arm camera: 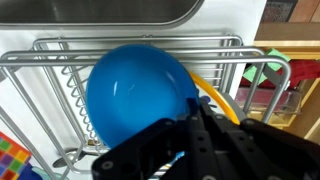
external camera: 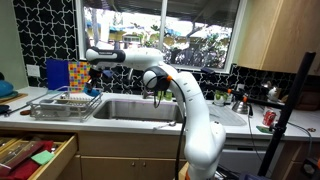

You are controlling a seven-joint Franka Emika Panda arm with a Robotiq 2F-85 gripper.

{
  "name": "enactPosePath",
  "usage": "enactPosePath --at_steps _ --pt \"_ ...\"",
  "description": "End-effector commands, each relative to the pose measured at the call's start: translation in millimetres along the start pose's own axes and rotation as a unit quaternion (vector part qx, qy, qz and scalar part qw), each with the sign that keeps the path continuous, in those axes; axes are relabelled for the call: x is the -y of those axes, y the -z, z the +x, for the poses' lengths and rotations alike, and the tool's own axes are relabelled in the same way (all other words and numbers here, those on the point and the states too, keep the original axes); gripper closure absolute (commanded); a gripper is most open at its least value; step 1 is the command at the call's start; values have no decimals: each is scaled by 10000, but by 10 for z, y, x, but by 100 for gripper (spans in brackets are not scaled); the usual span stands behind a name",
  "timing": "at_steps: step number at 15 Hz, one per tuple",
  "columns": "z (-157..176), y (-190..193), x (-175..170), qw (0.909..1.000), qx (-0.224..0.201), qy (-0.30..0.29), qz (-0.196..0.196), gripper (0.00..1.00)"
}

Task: Pick up the orange bowl from the blue bowl and put it in the sink, pick up the blue bowl and put it on the dish rack, pick up the orange bowl and put it on the dish rack

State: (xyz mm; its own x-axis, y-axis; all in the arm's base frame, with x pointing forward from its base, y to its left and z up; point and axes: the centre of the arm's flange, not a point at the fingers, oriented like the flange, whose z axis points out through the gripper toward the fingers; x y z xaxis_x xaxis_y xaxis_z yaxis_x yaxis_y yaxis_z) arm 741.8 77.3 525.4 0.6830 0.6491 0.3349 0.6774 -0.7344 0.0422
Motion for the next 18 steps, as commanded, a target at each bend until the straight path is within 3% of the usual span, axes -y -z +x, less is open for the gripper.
enactPosePath --at_steps 1,12,15,18 --pt "77 -155 -78 9984 -124 468 305 99" --pt "97 -476 -231 9955 -275 720 542 99" --pt "102 -527 -266 9957 -295 660 578 65" --pt "101 -517 -313 9961 -328 604 559 40"
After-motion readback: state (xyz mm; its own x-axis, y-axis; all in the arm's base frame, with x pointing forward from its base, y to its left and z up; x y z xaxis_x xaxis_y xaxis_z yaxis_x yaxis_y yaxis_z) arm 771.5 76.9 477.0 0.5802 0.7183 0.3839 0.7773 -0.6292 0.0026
